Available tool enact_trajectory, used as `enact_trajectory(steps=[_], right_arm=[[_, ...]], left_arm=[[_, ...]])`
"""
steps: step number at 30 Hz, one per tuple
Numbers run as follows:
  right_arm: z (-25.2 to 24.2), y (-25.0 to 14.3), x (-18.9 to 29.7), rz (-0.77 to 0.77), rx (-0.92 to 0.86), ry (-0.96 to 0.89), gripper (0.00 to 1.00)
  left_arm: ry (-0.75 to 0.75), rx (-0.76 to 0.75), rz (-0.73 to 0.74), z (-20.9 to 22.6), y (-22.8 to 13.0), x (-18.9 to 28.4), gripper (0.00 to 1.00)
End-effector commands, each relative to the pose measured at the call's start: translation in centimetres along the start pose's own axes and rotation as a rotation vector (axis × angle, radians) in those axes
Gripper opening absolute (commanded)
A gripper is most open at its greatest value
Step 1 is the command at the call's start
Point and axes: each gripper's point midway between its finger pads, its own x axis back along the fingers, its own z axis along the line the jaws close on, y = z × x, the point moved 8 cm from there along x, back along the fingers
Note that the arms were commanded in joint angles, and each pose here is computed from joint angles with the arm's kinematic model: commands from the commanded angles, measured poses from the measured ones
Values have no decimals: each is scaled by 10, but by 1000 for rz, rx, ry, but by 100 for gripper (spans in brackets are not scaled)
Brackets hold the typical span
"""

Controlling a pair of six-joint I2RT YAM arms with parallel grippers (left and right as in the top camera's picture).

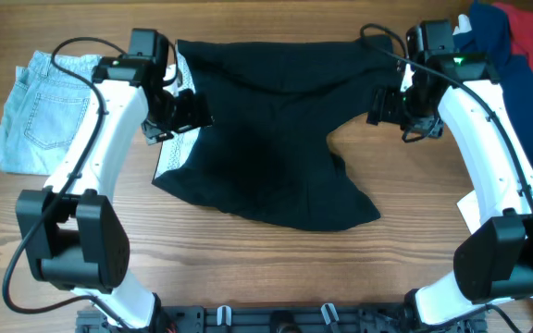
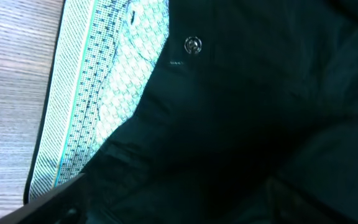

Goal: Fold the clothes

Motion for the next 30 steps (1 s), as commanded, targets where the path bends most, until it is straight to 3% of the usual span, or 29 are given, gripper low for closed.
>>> enact_trajectory(steps=[1,3,4,6,8,11,15,21,23,25,30], right_arm=[[1,-20,-5,84,41,70,89],[2,-30,-15,137,67,96,89],[-1,-40,-27,180,59,90,89],[-1,-47,-38,207,55,105,87],[3,-57,-49,238,63,145,85],[16,-77,-64,303,114,213,83],[45,-110,-77,386,304,336,83],[77,-161,-78,507,623,354,84],[76,-161,-80,492,606,280,86],[68,-151,-86,438,460,117,88],[67,-140,-90,352,335,33,84]], left_arm=[[17,-30,80,6,-6,-22,79],[0,-25,121,5,-12,-31,67],[-4,-25,152,5,-17,-38,51],[1,-34,181,3,-24,-46,41],[5,-53,195,-2,-30,-52,37],[6,-83,205,-10,-36,-56,39],[6,-105,211,-18,-40,-57,40],[6,-108,212,-18,-41,-57,40],[7,-108,212,-18,-41,-57,41],[7,-108,212,-18,-41,-57,41],[6,-108,212,-18,-41,-57,41]])
